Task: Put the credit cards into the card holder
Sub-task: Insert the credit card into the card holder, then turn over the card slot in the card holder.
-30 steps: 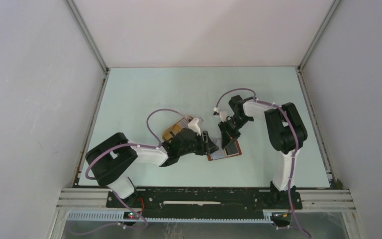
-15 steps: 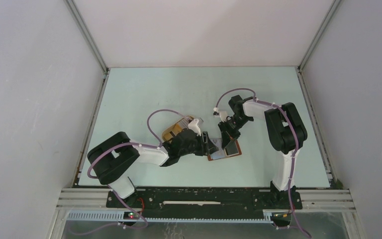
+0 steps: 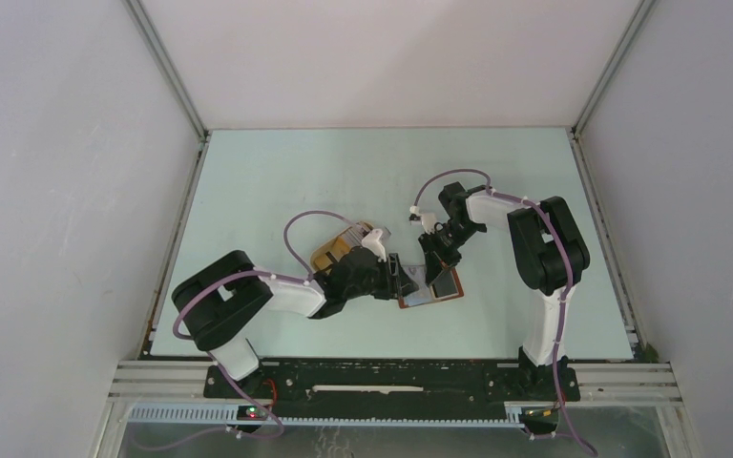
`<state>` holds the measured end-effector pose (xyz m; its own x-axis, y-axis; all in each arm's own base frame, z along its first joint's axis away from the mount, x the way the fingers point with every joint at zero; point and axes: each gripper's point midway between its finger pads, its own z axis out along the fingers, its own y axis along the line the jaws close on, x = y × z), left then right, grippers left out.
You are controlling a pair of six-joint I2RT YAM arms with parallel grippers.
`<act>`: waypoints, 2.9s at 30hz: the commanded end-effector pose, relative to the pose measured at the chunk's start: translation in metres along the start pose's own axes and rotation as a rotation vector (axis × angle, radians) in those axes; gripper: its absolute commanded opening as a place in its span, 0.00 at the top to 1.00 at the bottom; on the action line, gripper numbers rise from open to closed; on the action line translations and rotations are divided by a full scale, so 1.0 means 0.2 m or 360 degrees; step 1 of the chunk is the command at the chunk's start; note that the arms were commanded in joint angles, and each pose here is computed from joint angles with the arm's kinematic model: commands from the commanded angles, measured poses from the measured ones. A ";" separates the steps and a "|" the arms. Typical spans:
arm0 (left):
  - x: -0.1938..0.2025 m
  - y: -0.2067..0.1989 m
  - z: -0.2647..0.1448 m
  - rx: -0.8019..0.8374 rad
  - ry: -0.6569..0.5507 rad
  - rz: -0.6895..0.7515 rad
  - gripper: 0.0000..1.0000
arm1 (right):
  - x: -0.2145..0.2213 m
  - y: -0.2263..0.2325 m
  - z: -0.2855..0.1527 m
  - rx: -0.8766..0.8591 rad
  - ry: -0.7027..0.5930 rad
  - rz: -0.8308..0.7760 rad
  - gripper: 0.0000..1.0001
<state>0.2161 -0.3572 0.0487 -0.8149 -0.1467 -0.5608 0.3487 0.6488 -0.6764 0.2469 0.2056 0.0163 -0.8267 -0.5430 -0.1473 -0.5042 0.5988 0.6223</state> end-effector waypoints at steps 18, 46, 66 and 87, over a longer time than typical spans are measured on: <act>-0.11 -0.13 0.06 0.0131 -0.0044 0.0005 0.60 | -0.05 -0.01 -0.03 0.0020 -0.0026 -0.0078 0.80; -0.12 -0.10 0.08 0.0154 -0.0014 0.0014 0.79 | -0.12 0.47 -0.77 0.0191 -0.0892 -0.0973 0.71; -0.17 -0.35 0.19 0.0397 0.0119 0.0025 0.57 | -0.10 0.48 -0.81 0.0182 -0.0936 -0.0958 0.70; -0.66 -0.29 -0.33 0.0010 -0.0583 0.0633 0.46 | 0.06 0.93 -1.23 0.0172 -0.1540 -0.1320 0.12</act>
<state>0.2508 -0.3810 0.1346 -0.6873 -0.0856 -0.7214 0.5605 0.5692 -0.6016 0.2147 0.1462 0.2999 -0.0739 -0.2674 -0.9607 -0.8803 0.4703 -0.0632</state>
